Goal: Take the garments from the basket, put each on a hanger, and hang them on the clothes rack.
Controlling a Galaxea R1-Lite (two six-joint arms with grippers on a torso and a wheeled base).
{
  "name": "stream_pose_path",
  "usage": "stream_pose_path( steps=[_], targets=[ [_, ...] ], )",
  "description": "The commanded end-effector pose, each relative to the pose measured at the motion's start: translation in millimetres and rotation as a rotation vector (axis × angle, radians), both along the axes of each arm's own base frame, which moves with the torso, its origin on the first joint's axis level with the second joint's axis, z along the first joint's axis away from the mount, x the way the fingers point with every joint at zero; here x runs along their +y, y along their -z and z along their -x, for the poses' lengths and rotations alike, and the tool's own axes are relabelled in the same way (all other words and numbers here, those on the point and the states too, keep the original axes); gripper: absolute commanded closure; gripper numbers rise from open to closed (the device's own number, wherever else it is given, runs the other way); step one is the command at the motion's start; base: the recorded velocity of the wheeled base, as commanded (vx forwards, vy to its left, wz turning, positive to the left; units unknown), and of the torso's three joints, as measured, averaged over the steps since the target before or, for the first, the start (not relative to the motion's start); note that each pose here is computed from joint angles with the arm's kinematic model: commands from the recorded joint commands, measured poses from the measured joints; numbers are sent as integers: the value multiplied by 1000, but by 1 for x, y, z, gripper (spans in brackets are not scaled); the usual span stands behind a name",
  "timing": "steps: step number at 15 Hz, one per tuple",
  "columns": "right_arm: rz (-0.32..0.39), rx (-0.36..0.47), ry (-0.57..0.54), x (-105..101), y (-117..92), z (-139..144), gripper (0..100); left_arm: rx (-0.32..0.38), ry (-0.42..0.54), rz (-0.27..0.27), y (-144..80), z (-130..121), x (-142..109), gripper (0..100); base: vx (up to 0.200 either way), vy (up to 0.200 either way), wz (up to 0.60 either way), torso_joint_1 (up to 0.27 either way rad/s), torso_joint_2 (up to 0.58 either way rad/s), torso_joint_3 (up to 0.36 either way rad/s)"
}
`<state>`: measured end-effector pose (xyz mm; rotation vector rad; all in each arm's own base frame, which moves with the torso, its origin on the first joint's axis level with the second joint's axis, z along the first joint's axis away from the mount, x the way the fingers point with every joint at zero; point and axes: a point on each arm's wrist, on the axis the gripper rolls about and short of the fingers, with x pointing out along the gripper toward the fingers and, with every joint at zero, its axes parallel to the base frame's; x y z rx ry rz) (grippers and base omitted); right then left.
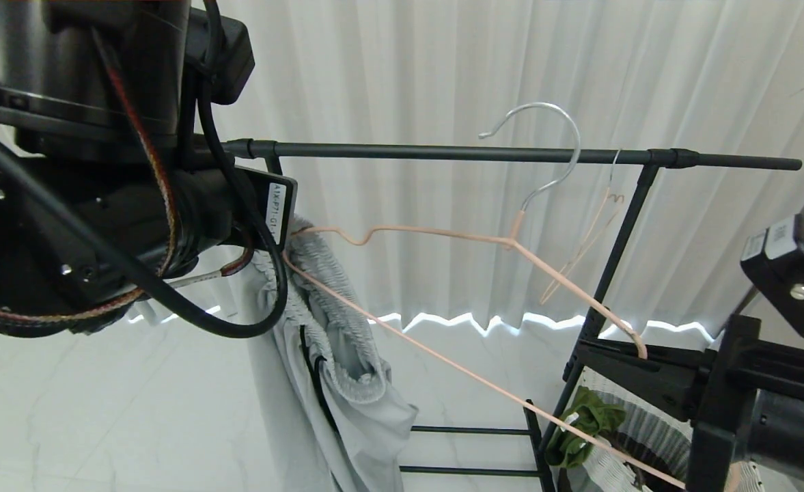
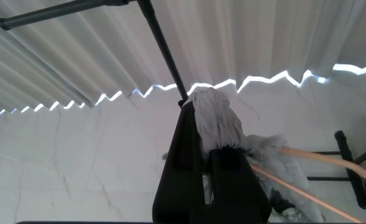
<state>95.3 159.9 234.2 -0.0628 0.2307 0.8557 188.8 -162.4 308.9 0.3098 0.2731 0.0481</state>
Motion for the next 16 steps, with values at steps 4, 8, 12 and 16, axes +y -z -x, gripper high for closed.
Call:
stream_pose_path(
  steps=[4, 8, 12, 16],
  targets=[
    [-43, -2, 8, 24, -2, -15, 100, -2, -3, 28, 0, -5, -6, 100, 0, 0, 0, 0, 0, 0],
    [-28, 26, -63, 33, 6, -1, 100, -29, -36, 58, -10, -16, -6, 100, 0, 0, 0, 0, 0, 0],
    [-49, 40, -34, 37, 6, -3, 100, -28, -44, 58, -10, -19, -5, 100, 0, 0, 0, 0, 0, 0],
    [-129, 34, 89, 41, 0, -7, 100, -25, -47, 55, -9, -19, -5, 100, 0, 0, 0, 0, 0, 0]
  ],
)
